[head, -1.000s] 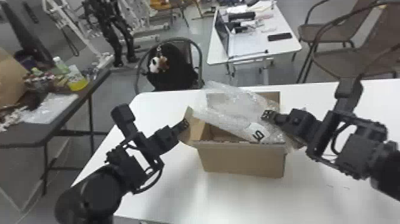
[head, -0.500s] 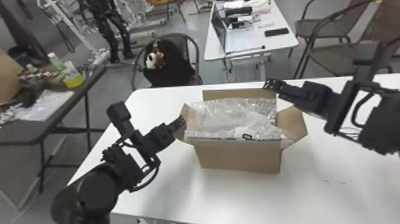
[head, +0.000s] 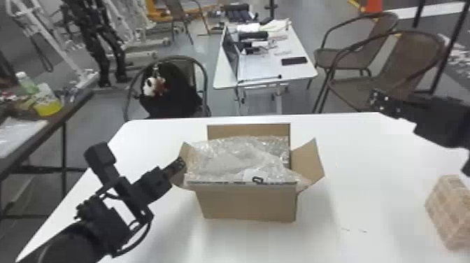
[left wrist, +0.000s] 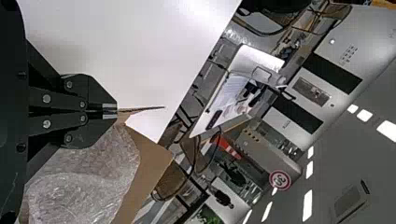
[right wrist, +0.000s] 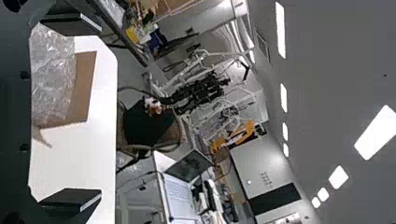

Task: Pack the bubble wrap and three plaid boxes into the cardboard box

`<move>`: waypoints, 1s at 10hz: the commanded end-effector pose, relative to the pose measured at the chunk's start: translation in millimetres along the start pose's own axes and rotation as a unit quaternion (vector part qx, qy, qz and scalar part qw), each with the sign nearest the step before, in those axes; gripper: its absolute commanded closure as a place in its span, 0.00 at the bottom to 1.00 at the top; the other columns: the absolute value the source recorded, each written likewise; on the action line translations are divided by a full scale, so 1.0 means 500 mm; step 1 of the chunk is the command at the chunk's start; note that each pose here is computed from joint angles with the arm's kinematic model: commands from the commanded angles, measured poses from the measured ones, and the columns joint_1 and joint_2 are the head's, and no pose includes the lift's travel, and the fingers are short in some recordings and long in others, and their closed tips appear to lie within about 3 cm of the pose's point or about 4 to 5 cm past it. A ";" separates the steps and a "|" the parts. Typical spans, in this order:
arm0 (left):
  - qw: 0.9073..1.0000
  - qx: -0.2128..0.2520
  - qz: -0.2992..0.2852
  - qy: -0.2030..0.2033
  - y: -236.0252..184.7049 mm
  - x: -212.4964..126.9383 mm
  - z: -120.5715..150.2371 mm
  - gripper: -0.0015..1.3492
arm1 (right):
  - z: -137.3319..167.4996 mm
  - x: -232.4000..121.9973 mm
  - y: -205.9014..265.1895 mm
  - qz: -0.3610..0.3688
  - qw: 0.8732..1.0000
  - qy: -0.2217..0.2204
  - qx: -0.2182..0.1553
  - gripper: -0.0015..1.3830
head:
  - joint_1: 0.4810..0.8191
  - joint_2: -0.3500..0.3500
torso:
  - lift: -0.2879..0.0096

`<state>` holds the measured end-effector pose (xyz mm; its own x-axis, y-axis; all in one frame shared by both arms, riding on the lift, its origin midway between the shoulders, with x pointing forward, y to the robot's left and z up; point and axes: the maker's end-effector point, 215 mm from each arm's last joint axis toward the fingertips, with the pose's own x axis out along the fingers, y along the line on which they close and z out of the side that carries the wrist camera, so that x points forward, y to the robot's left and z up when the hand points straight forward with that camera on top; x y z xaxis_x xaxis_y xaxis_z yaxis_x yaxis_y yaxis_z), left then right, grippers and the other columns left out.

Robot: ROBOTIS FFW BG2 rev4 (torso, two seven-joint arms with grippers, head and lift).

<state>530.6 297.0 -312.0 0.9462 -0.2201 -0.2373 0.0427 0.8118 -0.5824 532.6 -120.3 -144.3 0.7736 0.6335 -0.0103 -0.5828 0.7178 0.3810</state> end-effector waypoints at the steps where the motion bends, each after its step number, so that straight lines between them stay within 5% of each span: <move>1: 1.000 -0.007 0.005 -0.004 0.014 -0.009 -0.003 0.90 | -0.083 -0.087 -0.097 -0.068 0.997 0.008 -0.041 0.08 | 0.33 0.76 | 0.38; 4: 1.000 -0.022 0.013 -0.005 0.043 -0.034 -0.014 0.90 | -0.224 -0.189 -0.166 -0.100 0.989 0.015 -0.106 0.08 | 0.63 0.69 | 0.38; 5: 1.000 -0.023 0.013 -0.006 0.046 -0.036 -0.014 0.90 | -0.242 -0.205 -0.162 -0.097 0.985 0.021 -0.140 0.08 | 0.63 0.68 | 0.38; 7: 0.999 -0.026 0.016 -0.008 0.056 -0.044 -0.017 0.90 | -0.275 -0.227 -0.143 -0.082 0.986 0.010 -0.146 0.08 | 0.63 0.68 | 0.38; 9: 0.999 -0.031 0.022 -0.009 0.068 -0.052 -0.024 0.90 | -0.225 -0.285 -0.154 -0.155 0.966 -0.039 -0.204 0.08 | 0.63 0.68 | 0.38; 10: 0.999 -0.034 0.023 -0.010 0.068 -0.052 -0.028 0.90 | -0.227 -0.331 -0.161 -0.203 0.955 -0.073 -0.203 0.08 | 0.63 0.66 | 0.38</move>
<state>503.5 322.7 -335.6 0.9524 -0.1747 -0.2498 -0.0191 0.7838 -0.6207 436.1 -248.5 -277.6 0.9604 0.2770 0.0303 -0.2766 0.9609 -0.0158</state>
